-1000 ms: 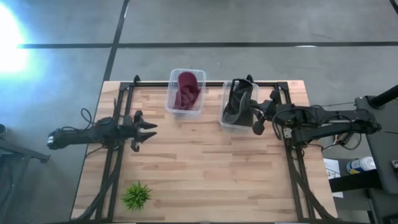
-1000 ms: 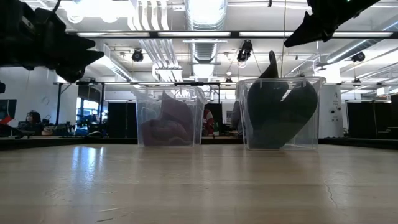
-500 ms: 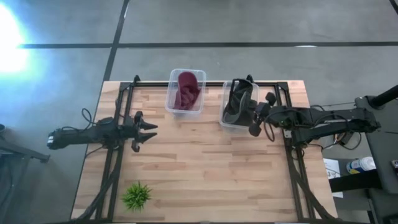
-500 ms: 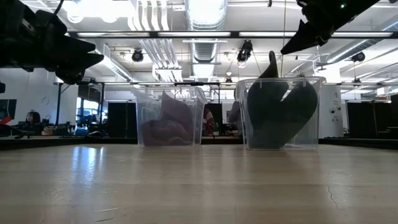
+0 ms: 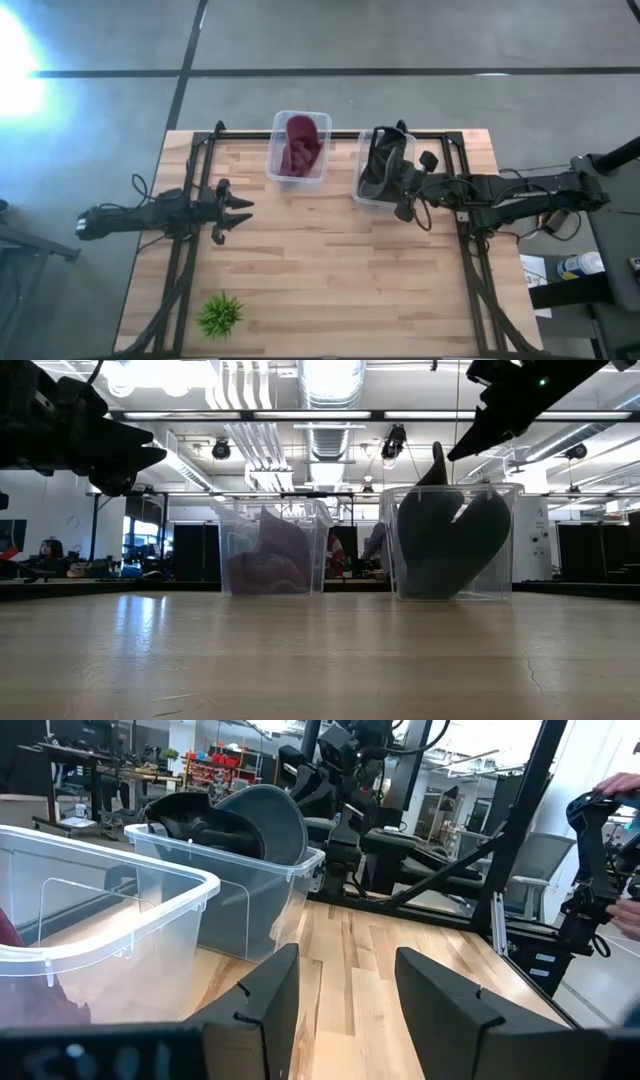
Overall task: Pick & Place hat
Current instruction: Return to Home Position
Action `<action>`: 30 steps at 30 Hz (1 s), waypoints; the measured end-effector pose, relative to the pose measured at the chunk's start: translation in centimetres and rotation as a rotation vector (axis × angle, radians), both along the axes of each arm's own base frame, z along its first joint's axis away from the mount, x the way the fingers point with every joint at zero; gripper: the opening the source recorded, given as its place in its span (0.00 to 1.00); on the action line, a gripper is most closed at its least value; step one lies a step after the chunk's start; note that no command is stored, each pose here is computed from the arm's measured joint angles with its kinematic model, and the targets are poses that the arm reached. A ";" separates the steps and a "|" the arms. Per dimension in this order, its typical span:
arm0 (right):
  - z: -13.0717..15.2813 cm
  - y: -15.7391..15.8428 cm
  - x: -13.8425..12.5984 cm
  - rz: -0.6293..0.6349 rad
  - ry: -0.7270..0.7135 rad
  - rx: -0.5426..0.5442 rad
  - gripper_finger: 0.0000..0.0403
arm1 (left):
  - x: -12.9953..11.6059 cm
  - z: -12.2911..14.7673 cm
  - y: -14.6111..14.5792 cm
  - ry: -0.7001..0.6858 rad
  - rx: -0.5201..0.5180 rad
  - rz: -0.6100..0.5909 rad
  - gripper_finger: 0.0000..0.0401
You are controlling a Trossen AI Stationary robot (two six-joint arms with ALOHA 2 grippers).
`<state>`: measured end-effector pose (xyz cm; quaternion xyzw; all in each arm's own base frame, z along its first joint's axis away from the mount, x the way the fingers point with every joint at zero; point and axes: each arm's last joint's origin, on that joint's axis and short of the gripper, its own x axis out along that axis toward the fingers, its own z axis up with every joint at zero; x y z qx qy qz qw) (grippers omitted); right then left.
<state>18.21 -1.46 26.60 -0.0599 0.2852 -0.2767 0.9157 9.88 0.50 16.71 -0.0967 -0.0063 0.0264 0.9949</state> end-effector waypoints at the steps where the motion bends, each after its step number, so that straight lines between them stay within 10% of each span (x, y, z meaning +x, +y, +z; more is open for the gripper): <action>1: 0.0 0.0 0.0 0.009 0.012 -0.013 0.12 | 0.0 0.0 0.0 0.000 0.000 0.000 0.40; 6: 1.2 0.0 -0.8 -0.011 -0.117 0.024 0.12 | 0.0 0.0 0.0 0.001 0.000 0.000 0.40; 14: 4.6 0.0 -4.0 -0.225 -0.746 0.524 0.12 | 0.0 0.0 0.0 0.002 0.000 0.000 0.40; 25: 0.8 1.2 -7.7 0.286 -0.890 0.324 0.12 | 0.0 0.0 0.0 0.003 0.000 0.000 0.40; 30: -2.2 1.2 -8.4 0.317 -0.954 0.352 0.12 | 0.0 0.0 0.0 0.003 0.000 0.000 0.40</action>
